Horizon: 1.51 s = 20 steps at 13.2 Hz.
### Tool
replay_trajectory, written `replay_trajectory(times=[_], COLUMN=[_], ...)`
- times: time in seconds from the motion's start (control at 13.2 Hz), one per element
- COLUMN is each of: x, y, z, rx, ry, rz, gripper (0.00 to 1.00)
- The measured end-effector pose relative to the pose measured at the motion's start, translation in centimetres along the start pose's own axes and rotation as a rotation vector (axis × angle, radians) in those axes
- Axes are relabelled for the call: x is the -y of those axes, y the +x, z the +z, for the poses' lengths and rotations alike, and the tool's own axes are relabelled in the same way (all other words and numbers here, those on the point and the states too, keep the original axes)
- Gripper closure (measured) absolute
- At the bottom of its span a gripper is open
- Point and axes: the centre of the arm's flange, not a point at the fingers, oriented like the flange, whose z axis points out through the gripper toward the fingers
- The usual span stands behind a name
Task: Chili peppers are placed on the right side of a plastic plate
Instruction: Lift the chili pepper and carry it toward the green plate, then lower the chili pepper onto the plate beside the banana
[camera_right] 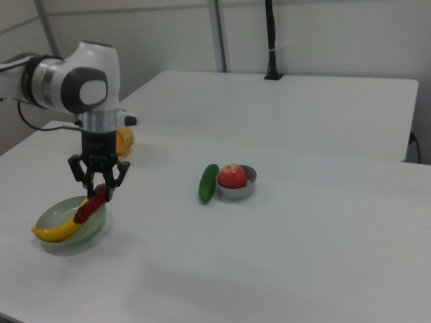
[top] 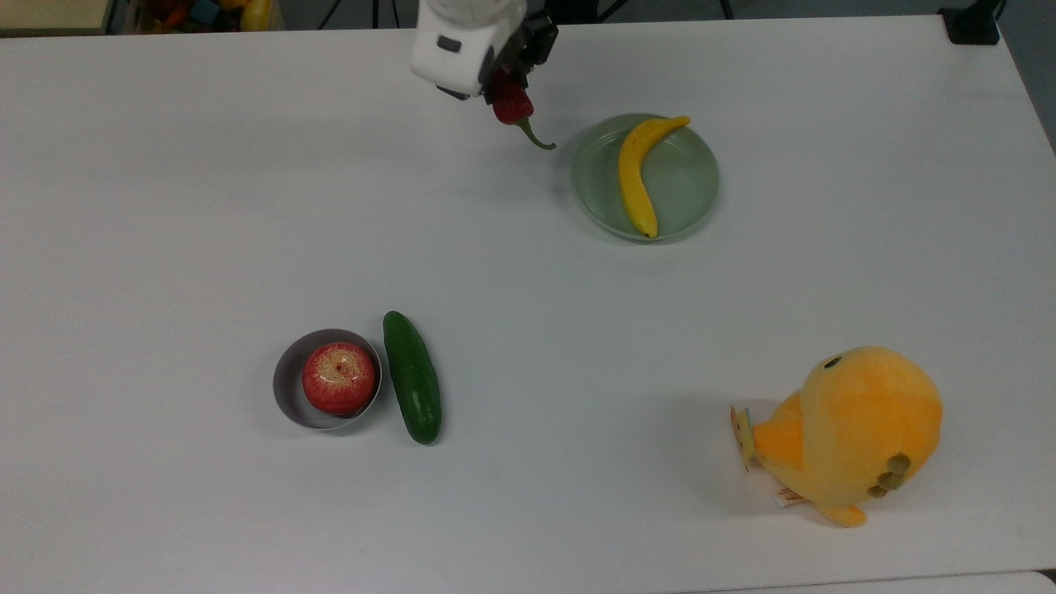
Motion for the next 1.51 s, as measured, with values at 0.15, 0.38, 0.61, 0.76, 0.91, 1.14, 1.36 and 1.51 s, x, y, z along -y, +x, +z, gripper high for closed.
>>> replay_trajectory(times=[0.15,0.38,0.61,0.76,0.91,1.14,1.36,1.51], x=[0.9,1.1,1.3,1.4,1.2,1.0,1.0,1.0], y=[2.1,3.1,3.6,4.0,4.5,4.9,4.9,4.9], z=[3.3,6.7,10.2,11.2,11.7,12.0,12.1,12.1], rx=[-0.003,-0.016,-0.028,-0.05,-0.081,-0.097,-0.096,-0.097], ry=[0.003,-0.002,-0.007,-0.013,-0.02,-0.022,-0.021,-0.02], rz=[0.007,0.013,0.03,0.047,0.069,0.082,0.097,0.117], gripper=[0.57,0.57,0.57,0.57,0.57,0.57,0.4,0.12])
